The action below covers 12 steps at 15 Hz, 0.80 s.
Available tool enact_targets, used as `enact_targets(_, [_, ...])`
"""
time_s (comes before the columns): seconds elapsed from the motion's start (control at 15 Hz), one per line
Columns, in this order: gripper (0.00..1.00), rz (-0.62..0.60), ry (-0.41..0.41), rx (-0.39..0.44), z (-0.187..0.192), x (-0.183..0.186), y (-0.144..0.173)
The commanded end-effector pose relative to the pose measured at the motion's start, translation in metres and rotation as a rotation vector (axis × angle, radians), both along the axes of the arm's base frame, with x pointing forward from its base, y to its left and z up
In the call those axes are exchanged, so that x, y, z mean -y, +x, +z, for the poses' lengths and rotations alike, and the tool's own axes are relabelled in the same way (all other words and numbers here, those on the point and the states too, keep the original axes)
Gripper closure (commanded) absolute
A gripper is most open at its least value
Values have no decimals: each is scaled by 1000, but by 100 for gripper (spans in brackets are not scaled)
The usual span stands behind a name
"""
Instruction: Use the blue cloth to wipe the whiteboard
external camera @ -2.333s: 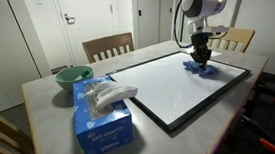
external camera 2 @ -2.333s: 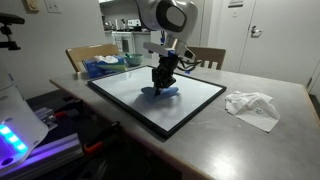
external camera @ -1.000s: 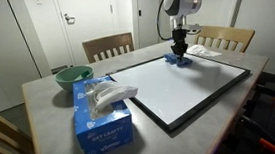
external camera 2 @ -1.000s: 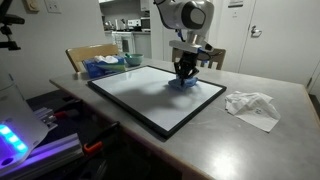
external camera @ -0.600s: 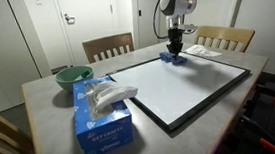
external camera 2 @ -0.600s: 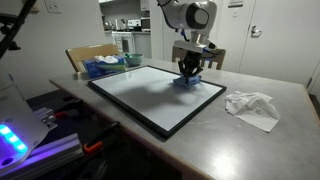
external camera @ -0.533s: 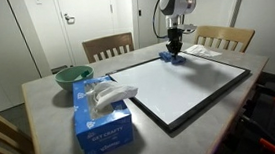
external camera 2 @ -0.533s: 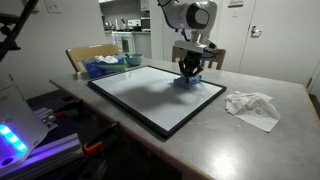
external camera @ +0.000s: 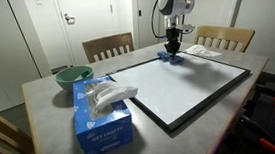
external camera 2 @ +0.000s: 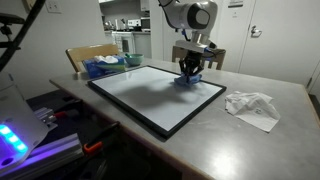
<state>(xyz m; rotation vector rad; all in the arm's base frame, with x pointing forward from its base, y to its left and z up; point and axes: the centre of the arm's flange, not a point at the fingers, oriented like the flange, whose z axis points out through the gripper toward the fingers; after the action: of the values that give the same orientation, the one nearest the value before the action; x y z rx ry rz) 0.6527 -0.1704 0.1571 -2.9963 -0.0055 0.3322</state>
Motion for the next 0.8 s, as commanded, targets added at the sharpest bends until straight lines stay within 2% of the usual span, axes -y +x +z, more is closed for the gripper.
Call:
enact_targets(0.0, [97, 33, 12, -13, -12, -11, 8])
enact_targets(0.73, [97, 74, 26, -31, -11, -64, 17])
